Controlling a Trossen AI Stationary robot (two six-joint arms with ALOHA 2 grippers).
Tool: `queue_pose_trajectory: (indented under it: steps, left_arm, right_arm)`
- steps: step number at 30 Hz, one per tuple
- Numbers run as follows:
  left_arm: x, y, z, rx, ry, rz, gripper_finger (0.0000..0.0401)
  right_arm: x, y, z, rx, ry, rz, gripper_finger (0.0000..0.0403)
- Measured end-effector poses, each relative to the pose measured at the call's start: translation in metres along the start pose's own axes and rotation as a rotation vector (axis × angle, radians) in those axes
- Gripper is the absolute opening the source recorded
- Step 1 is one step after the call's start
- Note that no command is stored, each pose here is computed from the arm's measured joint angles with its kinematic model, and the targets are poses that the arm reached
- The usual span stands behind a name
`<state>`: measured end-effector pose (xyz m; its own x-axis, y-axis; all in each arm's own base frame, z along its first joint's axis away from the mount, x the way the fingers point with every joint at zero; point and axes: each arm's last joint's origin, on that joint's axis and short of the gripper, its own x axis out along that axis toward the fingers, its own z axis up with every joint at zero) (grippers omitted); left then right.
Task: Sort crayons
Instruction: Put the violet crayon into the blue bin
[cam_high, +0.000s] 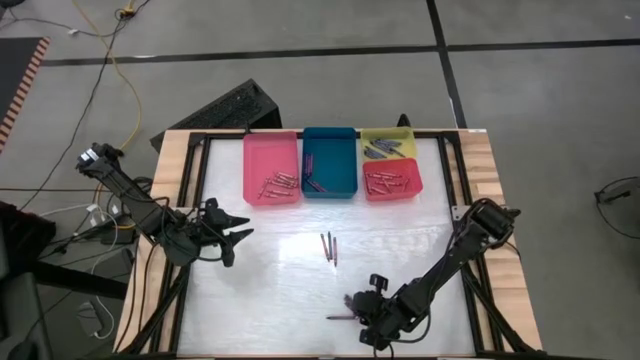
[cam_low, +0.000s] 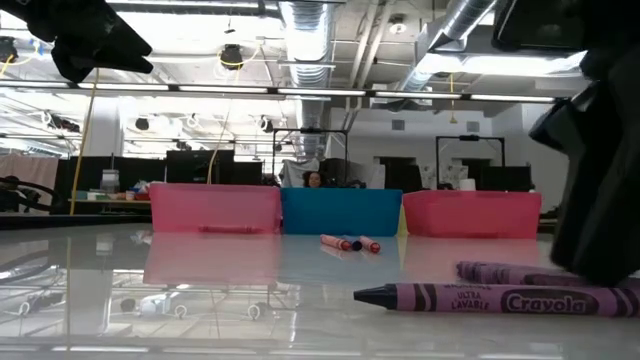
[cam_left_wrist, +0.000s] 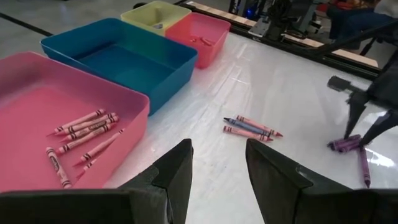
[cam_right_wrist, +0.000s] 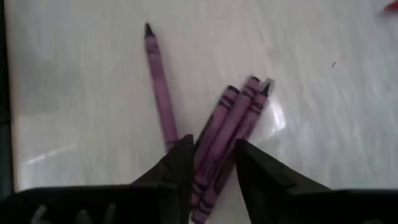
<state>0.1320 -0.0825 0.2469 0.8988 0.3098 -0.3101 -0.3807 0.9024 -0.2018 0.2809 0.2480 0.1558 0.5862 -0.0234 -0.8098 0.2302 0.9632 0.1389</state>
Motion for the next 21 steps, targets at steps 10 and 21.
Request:
queue_pose_trajectory:
  steps: [10, 21]
  left_arm:
    - [0.0, 0.0, 0.0, -0.003, -0.001, -0.002, 0.0139]
    - [0.0, 0.0, 0.0, -0.005, -0.002, -0.003, 0.0139]
  right_arm:
    - [0.012, -0.012, -0.006, 0.071, 0.096, -0.104, 0.0132]
    - [0.021, -0.033, 0.006, -0.021, 0.137, -0.192, 0.0132]
